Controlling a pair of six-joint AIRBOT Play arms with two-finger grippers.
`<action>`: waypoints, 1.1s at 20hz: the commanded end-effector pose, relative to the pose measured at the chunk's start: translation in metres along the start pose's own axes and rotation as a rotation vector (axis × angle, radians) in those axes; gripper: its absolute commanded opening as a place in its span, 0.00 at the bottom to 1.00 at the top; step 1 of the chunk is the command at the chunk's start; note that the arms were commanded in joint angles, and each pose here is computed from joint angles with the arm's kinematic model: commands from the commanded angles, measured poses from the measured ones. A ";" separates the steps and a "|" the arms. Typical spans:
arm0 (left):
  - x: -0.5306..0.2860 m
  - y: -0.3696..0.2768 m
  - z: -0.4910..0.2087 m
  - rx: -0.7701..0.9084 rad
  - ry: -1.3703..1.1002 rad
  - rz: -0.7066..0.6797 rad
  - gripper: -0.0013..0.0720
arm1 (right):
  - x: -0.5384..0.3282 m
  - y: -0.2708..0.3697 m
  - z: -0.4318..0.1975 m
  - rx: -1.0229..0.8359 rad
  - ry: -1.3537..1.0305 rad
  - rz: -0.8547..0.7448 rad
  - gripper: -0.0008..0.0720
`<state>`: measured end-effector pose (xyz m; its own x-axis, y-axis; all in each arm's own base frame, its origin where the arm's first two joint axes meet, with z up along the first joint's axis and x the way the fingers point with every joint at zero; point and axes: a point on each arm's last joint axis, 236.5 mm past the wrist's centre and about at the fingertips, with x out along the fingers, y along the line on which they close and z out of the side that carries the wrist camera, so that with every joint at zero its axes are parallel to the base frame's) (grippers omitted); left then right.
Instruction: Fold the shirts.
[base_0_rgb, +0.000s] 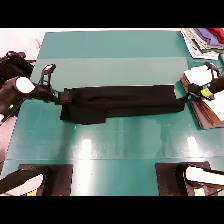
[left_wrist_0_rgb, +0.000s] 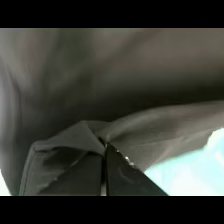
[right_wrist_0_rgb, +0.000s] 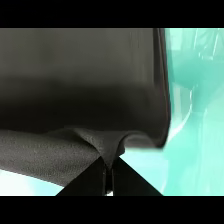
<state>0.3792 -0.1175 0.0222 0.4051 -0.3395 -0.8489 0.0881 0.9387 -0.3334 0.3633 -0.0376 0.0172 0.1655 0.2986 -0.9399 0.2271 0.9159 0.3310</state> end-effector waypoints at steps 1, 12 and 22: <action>0.026 0.009 0.046 -0.034 -0.101 0.017 0.05 | 0.020 0.008 0.038 -0.002 0.009 0.005 0.03; 0.019 0.000 0.077 -0.069 -0.150 0.002 0.83 | 0.018 0.014 0.084 -0.054 -0.044 0.105 0.59; 0.012 -0.053 0.076 -0.132 -0.120 -0.167 0.05 | 0.079 -0.043 0.036 0.212 0.085 0.388 0.80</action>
<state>0.4517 -0.1492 0.0552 0.5113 -0.4290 -0.7447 0.0310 0.8752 -0.4829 0.4039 -0.0723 -0.0499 0.1755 0.5573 -0.8115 0.3228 0.7462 0.5822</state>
